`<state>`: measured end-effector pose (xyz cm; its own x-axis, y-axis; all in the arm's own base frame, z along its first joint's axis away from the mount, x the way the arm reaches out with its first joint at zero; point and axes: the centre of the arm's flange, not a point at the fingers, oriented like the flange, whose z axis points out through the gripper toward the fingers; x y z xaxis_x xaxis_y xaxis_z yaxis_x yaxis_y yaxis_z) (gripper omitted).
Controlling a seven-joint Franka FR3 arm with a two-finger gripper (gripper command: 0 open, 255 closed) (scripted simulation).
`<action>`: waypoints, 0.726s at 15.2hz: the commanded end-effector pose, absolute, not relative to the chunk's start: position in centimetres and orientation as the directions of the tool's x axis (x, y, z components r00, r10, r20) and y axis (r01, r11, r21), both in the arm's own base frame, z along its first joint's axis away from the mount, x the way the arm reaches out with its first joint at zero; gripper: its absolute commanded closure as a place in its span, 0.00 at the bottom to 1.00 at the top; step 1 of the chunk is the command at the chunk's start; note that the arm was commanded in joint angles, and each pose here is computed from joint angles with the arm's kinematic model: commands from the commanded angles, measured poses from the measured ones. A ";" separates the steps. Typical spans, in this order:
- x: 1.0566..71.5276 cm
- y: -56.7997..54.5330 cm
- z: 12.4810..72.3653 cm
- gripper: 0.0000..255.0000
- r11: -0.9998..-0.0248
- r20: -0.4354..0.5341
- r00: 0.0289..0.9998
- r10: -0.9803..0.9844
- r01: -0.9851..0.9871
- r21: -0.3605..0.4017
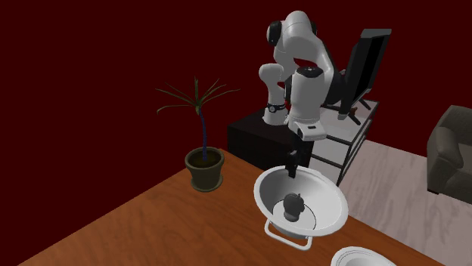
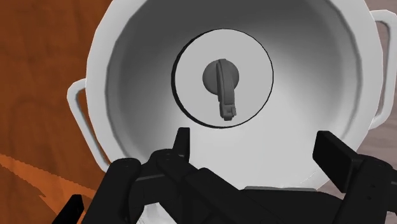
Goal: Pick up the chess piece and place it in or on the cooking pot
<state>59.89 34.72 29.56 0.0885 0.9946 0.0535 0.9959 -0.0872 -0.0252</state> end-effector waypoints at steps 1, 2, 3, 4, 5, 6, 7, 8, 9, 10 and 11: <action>59.8 34.6 31.6 0.00 -0.087 0.053 0.088 0.995 0.996 -0.025; 59.9 34.5 32.9 0.00 -0.087 0.053 0.088 0.995 0.996 -0.025; 59.9 34.4 33.9 0.00 -0.087 0.053 0.088 0.995 0.996 -0.025; 59.9 34.4 33.9 0.00 -0.087 0.053 0.088 0.995 0.996 -0.025; 59.9 34.4 33.9 0.00 -0.087 0.053 0.088 0.995 0.996 -0.025; 59.9 34.4 33.9 0.00 -0.087 0.053 0.088 0.995 0.996 -0.025; 59.9 34.4 33.9 0.00 -0.087 0.053 0.088 0.995 0.996 -0.025; 59.9 34.4 33.9 0.00 -0.087 0.053 0.088 0.995 0.996 -0.025; 59.9 34.4 33.9 0.00 -0.087 0.053 0.088 0.995 0.996 -0.025; 59.9 34.4 33.9 0.00 -0.087 0.053 0.088 0.995 0.996 -0.025; 59.9 34.4 33.9 0.00 -0.087 0.053 0.088 0.995 0.996 -0.025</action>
